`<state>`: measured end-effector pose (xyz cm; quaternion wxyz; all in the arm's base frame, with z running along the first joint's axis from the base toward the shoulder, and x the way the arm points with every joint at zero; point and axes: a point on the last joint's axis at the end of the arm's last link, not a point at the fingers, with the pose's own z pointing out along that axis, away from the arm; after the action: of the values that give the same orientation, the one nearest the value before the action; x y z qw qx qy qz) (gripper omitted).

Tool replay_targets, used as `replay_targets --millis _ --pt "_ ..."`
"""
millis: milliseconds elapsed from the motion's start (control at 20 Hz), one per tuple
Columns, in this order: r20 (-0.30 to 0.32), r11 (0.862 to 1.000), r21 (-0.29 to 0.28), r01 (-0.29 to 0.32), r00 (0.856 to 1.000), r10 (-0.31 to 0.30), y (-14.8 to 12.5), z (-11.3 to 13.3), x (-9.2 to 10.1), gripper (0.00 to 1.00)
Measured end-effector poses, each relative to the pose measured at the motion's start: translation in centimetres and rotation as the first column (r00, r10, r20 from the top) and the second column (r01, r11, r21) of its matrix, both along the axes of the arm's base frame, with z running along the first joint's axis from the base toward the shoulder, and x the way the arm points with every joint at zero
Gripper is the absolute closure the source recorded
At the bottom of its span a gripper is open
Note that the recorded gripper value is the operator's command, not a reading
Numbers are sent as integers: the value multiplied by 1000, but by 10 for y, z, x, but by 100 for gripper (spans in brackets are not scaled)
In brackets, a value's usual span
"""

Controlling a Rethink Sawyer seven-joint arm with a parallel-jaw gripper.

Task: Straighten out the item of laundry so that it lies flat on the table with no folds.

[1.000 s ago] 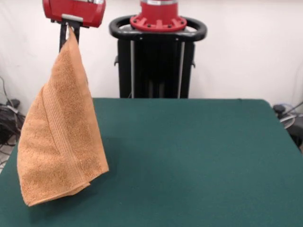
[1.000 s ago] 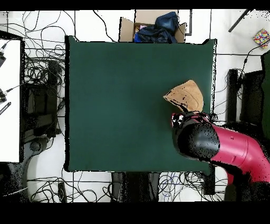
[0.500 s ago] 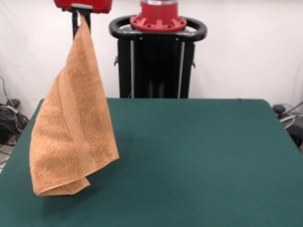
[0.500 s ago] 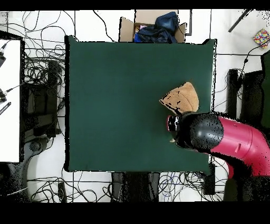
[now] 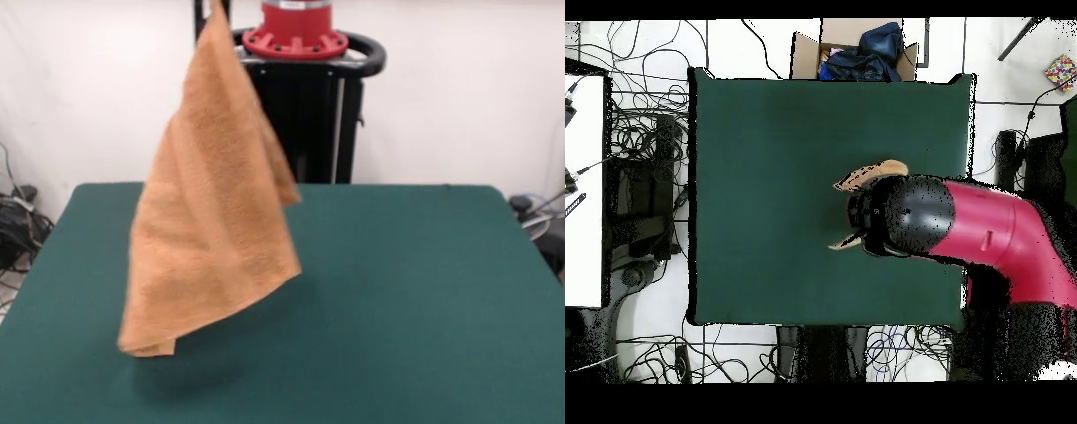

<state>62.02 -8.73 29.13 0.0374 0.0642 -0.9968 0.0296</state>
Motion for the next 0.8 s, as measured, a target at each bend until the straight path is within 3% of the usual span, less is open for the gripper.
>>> replay_targets --millis 450,800 --pt "59 1000 12 -10 998 10 62 32 48 100" --pt "97 999 25 27 995 -30 98 32 77 100"
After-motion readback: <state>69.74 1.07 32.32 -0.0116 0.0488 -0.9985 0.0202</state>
